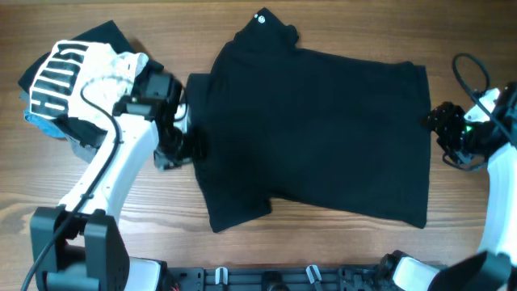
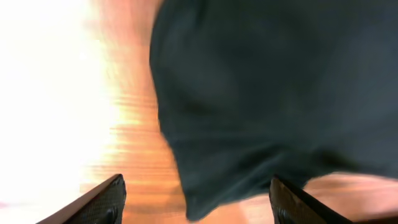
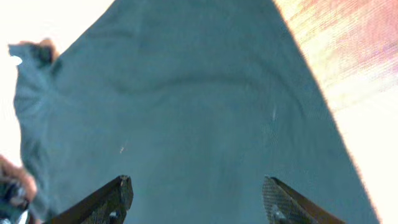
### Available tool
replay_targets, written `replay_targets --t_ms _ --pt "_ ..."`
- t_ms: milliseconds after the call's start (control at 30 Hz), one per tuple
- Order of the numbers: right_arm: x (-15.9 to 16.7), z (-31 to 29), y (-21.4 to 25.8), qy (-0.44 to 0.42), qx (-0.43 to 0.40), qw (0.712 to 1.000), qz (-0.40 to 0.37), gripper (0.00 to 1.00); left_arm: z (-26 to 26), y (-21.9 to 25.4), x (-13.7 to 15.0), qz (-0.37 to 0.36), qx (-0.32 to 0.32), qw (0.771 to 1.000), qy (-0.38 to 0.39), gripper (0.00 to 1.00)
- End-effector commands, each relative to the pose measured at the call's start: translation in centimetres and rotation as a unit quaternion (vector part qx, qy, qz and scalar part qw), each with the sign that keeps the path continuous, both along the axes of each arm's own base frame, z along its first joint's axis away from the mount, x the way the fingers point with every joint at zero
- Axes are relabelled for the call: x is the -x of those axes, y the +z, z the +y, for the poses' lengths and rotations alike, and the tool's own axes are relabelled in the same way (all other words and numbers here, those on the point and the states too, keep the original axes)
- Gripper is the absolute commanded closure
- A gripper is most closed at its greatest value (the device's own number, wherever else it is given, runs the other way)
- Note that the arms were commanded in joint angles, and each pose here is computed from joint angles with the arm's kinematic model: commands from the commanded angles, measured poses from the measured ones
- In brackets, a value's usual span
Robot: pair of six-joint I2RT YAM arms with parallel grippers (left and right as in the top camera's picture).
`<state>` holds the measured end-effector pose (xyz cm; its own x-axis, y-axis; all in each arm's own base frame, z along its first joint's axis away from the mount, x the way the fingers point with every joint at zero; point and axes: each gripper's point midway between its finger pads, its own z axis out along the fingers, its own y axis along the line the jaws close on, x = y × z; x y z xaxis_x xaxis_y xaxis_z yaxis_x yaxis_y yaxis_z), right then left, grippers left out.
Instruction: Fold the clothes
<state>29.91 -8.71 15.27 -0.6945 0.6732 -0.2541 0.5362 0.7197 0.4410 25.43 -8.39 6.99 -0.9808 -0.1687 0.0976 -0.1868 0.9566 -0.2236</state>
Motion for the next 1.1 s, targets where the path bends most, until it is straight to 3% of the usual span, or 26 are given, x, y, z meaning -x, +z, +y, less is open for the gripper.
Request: replay_targets --t_ms 0,233,300,467,667,833,1067 --pt "1.0 0.7 0.3 -0.003 -0.015 1.000 0.017 0.26 -1.5 -3.2 3.7 0.053 0.052 0.997 0.016 0.27" --pt "3.9 -0.2 -3.3 -0.042 0.005 0.994 0.101 0.14 -4.9 -5.4 6.9 0.084 0.155 0.984 0.021 0.39" --pt "4.4 0.1 -4.4 -0.043 -0.001 0.992 0.115 0.14 -5.2 -5.7 7.7 0.091 0.146 0.985 0.006 0.40" --pt "5.4 0.6 -6.9 -0.063 -0.021 0.987 0.144 0.13 -4.2 -7.3 8.6 0.104 0.046 0.993 0.022 0.42" --pt "6.2 1.0 -8.6 -0.063 -0.028 0.985 0.159 0.13 -3.8 -7.9 9.0 0.107 0.007 0.994 0.031 0.33" --pt "6.2 1.0 -8.7 -0.064 -0.028 0.985 0.157 0.13 -3.0 -7.4 9.6 0.136 0.015 0.989 0.060 0.39" --pt "6.2 1.0 -8.7 -0.064 -0.028 0.985 0.157 0.13 -2.4 -7.4 9.6 0.144 0.016 0.987 0.077 0.35"
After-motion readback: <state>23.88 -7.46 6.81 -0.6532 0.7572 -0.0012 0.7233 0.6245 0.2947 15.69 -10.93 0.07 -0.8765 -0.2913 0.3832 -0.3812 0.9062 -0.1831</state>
